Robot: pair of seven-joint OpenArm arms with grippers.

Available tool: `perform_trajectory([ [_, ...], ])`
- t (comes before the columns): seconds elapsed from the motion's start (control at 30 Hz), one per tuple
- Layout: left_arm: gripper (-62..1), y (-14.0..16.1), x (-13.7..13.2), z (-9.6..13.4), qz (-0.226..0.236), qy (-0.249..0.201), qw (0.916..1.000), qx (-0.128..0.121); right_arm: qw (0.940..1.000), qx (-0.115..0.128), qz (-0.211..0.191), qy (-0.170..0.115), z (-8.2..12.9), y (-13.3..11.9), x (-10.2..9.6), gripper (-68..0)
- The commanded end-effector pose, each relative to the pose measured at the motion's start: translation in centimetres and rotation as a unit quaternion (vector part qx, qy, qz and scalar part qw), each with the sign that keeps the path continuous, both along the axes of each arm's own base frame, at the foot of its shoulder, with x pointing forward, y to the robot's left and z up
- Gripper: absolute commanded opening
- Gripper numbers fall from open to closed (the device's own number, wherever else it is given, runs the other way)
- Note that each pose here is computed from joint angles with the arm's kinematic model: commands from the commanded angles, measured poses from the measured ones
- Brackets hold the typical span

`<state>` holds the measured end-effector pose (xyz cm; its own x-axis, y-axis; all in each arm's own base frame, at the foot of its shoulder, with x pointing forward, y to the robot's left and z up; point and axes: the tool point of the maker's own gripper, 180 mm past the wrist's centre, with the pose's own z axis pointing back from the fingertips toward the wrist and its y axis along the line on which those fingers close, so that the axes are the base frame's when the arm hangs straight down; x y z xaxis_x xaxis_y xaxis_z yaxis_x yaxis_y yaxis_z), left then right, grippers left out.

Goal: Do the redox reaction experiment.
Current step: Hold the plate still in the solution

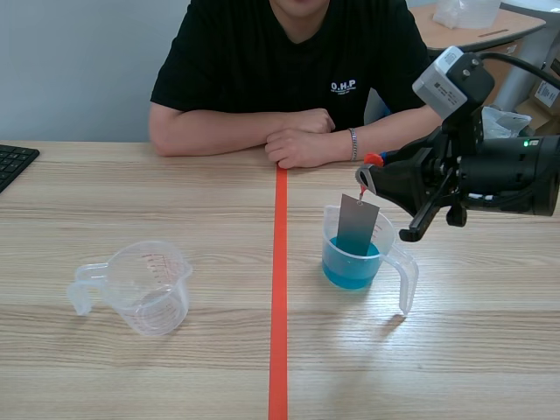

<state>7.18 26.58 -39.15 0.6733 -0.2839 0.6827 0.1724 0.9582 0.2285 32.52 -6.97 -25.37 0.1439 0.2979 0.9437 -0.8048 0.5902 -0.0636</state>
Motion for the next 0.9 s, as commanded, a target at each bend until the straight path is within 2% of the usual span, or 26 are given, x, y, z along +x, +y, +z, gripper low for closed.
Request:
perform_trajectory([
  [0.0, -56.0, -0.2, 0.5, 0.4, 0.0, -0.011, 0.9999, -0.002, 0.9999, -0.001, -0.004, -0.012, 0.7, -0.3, 0.6, -66.2],
  [0.43, -56.0, -0.2, 0.5, 0.4, 0.0, -0.011, 0.9999, -0.002, 0.9999, 0.003, -0.002, -0.014, 1.1, -0.2, 0.5, -66.2],
  [0.7, -56.0, -0.2, 0.5, 0.4, 0.0, -0.011, 0.9999, -0.002, 0.9998, 0.009, -0.013, -0.008, 2.5, -0.7, 0.5, -66.2],
  [0.87, -56.0, -0.2, 0.5, 0.4, 0.0, -0.011, 0.9999, -0.002, 0.9997, 0.011, -0.011, -0.021, 3.9, -1.0, -0.2, -66.2],
])
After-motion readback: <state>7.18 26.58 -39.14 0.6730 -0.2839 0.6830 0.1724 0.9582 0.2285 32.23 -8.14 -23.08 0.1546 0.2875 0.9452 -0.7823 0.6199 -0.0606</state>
